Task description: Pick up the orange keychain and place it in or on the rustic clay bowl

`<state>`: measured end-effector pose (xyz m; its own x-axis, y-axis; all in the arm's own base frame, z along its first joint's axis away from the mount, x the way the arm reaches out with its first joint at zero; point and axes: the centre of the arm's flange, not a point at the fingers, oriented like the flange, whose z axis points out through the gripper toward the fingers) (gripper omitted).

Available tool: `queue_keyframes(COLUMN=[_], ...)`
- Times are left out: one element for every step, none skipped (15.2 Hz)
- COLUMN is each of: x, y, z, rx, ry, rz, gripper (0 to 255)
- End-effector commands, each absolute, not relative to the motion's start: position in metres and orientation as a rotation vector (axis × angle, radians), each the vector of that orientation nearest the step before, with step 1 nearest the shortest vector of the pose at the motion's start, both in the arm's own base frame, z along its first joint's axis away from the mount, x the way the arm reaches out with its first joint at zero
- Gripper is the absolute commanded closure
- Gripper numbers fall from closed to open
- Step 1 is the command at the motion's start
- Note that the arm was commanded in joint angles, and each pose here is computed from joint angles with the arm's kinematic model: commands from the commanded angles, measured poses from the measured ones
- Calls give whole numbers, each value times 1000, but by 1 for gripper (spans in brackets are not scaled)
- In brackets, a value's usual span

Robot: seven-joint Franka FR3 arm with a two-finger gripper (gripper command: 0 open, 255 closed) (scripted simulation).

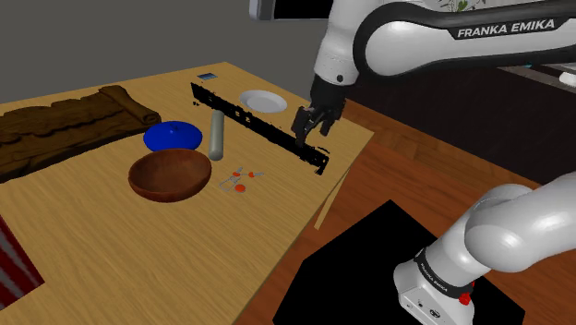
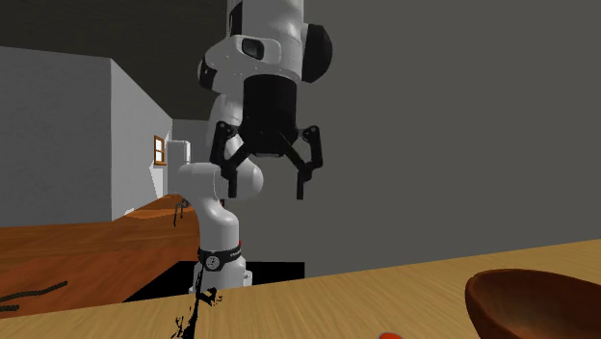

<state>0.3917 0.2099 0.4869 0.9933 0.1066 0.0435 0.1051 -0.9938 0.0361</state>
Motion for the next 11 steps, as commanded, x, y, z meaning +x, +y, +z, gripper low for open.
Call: queue_keyframes(x=[398,402,406,410,414,417,421,425,429,433,437], y=[228,238,248,258,268,278,289,299,309,319,329], z=[472,464,457,449,442,434,427,419,412,404,397], rx=[3108,3110,3113,3115,3117,3119,3121,3124,3126,3128,3130], ry=[156,152,148,145,141,137,134,130,126,123,119], rz=[61,56,51,46,40,35,30,25,20,15,10], gripper=[0,0,0,0,0,0,0,0,0,0,0])
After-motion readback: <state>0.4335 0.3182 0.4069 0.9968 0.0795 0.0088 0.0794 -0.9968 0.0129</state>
